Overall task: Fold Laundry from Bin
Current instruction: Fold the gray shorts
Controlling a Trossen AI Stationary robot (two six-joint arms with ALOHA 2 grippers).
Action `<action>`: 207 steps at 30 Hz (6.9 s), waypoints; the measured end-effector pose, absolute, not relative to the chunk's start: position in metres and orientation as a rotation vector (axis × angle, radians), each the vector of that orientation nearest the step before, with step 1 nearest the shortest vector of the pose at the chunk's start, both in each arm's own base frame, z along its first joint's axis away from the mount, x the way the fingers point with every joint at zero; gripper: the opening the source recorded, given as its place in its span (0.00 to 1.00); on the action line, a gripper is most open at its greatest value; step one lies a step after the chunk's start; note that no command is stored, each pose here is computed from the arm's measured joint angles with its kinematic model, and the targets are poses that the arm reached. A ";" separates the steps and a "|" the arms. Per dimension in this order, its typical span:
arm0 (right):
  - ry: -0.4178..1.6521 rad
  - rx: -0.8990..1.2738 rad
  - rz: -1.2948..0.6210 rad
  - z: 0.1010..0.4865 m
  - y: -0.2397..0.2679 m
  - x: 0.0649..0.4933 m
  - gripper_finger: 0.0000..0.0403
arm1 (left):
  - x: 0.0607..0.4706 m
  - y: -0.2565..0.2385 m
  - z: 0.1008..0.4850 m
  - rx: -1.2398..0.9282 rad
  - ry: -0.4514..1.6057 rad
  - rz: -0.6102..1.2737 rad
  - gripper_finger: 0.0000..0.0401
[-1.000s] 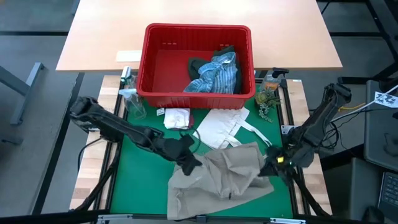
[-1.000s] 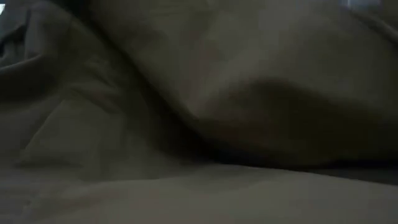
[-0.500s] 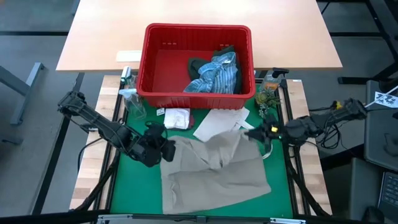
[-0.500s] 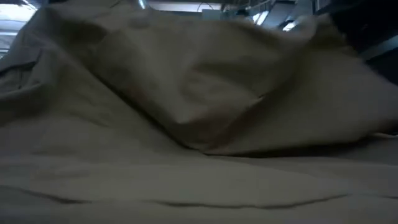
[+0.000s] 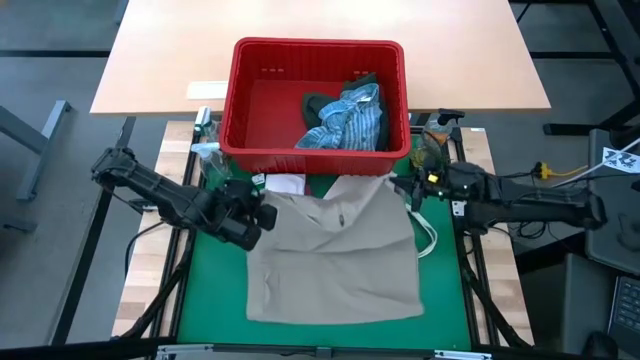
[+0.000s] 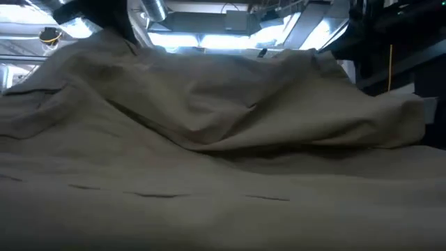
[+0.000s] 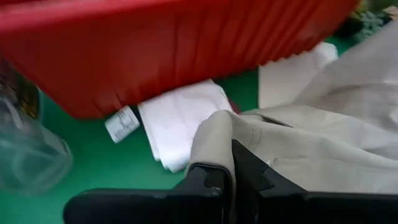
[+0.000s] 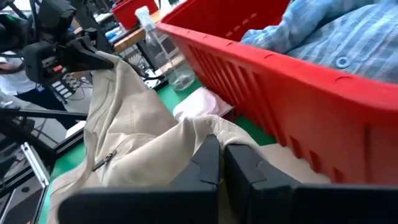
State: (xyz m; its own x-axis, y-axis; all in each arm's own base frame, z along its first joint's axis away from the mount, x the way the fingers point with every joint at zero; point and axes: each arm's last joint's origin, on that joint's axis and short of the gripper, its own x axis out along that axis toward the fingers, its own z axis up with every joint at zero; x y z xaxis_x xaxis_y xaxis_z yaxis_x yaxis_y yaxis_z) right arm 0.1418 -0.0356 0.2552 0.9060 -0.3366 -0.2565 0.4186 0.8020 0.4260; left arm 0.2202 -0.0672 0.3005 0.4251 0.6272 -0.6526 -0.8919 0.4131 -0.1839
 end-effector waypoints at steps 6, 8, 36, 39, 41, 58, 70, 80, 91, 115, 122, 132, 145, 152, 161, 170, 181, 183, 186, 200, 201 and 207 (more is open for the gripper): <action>0.153 0.458 -0.516 0.255 -0.053 0.137 0.01 | 0.225 -0.050 0.301 -0.511 0.534 1.074 0.00; 0.148 0.443 -0.561 0.255 -0.058 0.134 0.01 | 0.226 -0.045 0.301 -0.514 0.531 1.094 0.00; 0.191 0.388 -0.773 0.251 -0.075 0.120 0.01 | 0.218 -0.026 0.299 -0.524 0.540 1.244 0.00; 0.196 0.389 -0.772 0.251 -0.075 0.119 0.01 | 0.217 -0.027 0.299 -0.522 0.541 1.240 0.00; 0.193 0.392 -0.757 0.251 -0.074 0.119 0.01 | 0.217 -0.028 0.299 -0.520 0.541 1.234 0.00; 0.387 0.346 -0.563 0.272 -0.058 0.101 0.01 | 0.212 -0.059 0.301 -0.503 0.536 1.084 0.00; 0.424 0.562 -0.248 0.269 -0.045 0.098 0.01 | 0.202 -0.098 0.302 -0.485 0.550 0.896 0.00; 0.421 0.716 -0.201 0.268 -0.027 0.071 0.01 | 0.196 -0.137 0.302 -0.504 0.527 0.694 0.00; 0.300 0.785 -0.008 0.270 -0.010 0.081 0.01 | 0.203 -0.178 0.285 -0.451 0.511 0.563 0.00; 0.801 0.895 0.245 0.229 0.092 0.105 0.01 | 0.197 -0.224 0.287 -0.709 0.672 0.238 0.02; 0.971 0.912 0.226 0.214 0.116 0.101 0.01 | 0.210 -0.247 0.268 -0.771 0.754 0.149 0.02; 1.045 0.929 0.257 0.204 0.143 0.103 0.01 | 0.226 -0.274 0.235 -0.815 0.863 0.060 0.02; 1.160 0.851 0.190 0.175 0.161 0.114 0.01 | 0.229 -0.280 0.218 -0.790 0.933 0.064 0.02; 1.155 0.846 0.178 0.173 0.162 0.115 0.05 | 0.227 -0.279 0.216 -0.878 1.004 0.097 0.02; 1.150 0.835 0.168 0.172 0.161 0.115 0.28 | 0.223 -0.277 0.212 -0.999 1.083 0.218 0.05; 1.149 0.833 0.167 0.172 0.161 0.115 0.40 | 0.220 -0.275 0.210 -1.046 1.145 0.272 0.29; 1.167 0.835 0.181 0.172 0.162 0.114 0.40 | 0.202 -0.287 0.209 -1.024 1.305 0.208 0.31; 1.175 0.836 0.187 0.172 0.162 0.114 0.40 | 0.199 -0.289 0.209 -1.044 1.321 0.216 0.30; 1.191 0.848 0.215 0.176 0.161 0.113 0.40 | 0.196 -0.293 0.212 -1.096 1.299 0.217 0.29; 0.795 0.685 0.211 0.220 0.146 0.141 0.40 | 0.221 -0.273 0.241 -1.211 0.869 0.243 0.28; 0.781 0.662 0.191 0.219 0.141 0.145 0.40 | 0.227 -0.267 0.240 -1.177 0.839 0.254 0.28; 0.757 0.600 0.112 0.218 0.114 0.166 0.40 | 0.258 -0.231 0.239 -0.930 0.692 0.345 0.28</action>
State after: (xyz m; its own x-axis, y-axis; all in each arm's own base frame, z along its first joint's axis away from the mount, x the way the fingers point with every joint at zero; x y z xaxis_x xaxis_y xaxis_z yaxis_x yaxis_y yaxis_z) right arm 0.1656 0.1145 0.2177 0.7296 0.3046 -0.6122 0.1148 0.8280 0.5489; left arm 0.2578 -0.2309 0.2387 0.7357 -0.0171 -0.6771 -0.5515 0.5652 -0.6136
